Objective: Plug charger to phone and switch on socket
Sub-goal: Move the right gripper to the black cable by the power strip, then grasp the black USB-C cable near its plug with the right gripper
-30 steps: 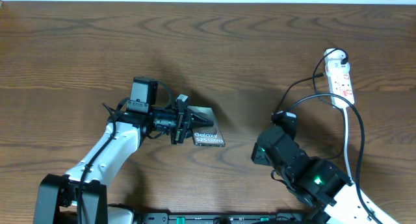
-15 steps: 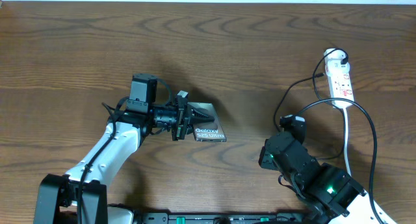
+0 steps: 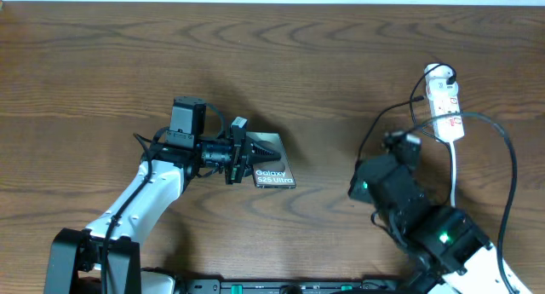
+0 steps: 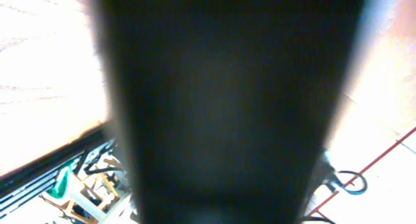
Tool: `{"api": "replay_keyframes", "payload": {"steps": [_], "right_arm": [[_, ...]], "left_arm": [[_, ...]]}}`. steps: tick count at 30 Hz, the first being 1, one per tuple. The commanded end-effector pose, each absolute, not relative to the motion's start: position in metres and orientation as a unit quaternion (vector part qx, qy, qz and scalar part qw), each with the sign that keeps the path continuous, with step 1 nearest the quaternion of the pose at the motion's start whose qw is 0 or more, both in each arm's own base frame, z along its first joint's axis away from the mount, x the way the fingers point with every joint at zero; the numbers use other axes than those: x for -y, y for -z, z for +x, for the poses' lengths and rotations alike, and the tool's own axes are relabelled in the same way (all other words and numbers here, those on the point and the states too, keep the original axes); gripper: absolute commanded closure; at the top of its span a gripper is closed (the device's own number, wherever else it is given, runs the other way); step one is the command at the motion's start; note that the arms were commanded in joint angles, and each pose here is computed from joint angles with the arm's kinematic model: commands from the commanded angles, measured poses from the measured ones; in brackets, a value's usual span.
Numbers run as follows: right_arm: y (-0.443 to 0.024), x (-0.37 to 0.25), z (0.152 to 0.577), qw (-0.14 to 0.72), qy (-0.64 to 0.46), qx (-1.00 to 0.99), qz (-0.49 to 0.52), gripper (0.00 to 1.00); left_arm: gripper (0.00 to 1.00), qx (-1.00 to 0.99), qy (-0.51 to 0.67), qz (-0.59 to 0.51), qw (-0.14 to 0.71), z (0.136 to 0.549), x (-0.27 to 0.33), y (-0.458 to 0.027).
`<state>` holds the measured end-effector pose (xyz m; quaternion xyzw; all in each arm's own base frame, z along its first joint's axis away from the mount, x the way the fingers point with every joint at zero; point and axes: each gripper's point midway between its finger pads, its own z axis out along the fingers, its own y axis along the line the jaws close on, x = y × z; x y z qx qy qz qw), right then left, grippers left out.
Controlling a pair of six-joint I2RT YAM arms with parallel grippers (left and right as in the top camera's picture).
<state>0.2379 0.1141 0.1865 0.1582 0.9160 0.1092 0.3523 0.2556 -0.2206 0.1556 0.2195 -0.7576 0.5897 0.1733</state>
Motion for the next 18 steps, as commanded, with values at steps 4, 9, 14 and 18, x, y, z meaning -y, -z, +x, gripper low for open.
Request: {"api": "replay_keyframes", "payload": {"steps": [4, 9, 14, 18], "right_arm": [[-0.199, -0.099, 0.271, 0.348, -0.050, -0.919, 0.179, 0.63], [-0.185, -0.097, 0.302, 0.316, 0.005, -0.935, 0.163, 0.54], [-0.167, -0.091, 0.329, 0.294, 0.071, -0.939, 0.162, 0.51], [-0.150, -0.080, 0.349, 0.289, 0.139, -0.932, 0.166, 0.47]], "left_arm": [[0.92, 0.753, -0.605, 0.194, 0.171, 0.254, 0.221, -0.166], [0.93, 0.753, -0.605, 0.194, 0.172, 0.254, 0.221, -0.166], [0.92, 0.753, -0.605, 0.194, 0.172, 0.254, 0.221, -0.166], [0.92, 0.753, -0.605, 0.194, 0.172, 0.254, 0.221, -0.166]]}}
